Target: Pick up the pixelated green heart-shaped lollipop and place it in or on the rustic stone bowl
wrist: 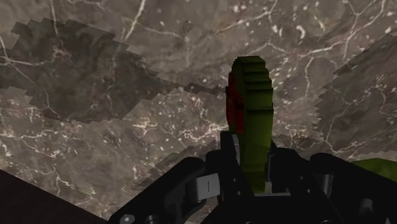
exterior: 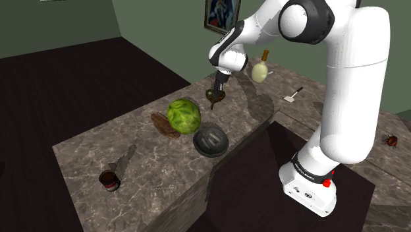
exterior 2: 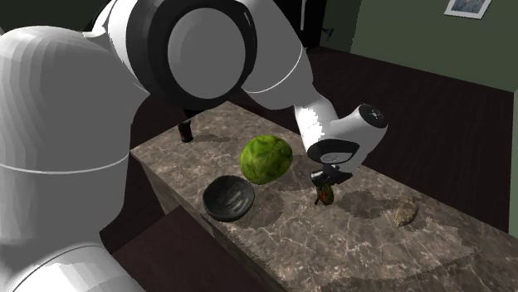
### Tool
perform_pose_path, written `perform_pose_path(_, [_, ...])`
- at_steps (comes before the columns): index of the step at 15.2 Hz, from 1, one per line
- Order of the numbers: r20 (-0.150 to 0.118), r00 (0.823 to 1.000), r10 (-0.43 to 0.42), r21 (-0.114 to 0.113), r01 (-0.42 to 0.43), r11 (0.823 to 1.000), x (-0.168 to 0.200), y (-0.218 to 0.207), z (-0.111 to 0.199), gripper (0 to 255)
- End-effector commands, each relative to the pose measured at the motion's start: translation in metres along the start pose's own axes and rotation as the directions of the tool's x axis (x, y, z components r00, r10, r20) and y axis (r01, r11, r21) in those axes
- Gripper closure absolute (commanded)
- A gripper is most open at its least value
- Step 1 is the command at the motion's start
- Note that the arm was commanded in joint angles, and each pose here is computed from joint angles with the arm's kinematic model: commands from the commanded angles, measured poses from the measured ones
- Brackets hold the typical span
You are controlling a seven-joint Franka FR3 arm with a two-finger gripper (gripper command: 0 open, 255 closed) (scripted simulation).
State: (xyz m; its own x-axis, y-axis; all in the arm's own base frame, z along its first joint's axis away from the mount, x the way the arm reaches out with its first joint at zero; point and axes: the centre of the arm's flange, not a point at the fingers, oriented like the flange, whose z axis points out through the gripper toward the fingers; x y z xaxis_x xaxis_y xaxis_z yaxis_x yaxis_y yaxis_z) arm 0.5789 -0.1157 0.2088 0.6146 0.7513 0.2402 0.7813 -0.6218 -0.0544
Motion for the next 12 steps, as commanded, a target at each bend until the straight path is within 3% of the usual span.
perform_pose_path(1, [0.003, 1.000, 0.000, 0.007, 0.000, 1.000, 0.002, -0.002, -0.002, 255])
perform_pose_path(12, [0.002, 1.000, 0.000, 0.007, 0.000, 1.000, 0.016, -0.005, -0.059, 255])
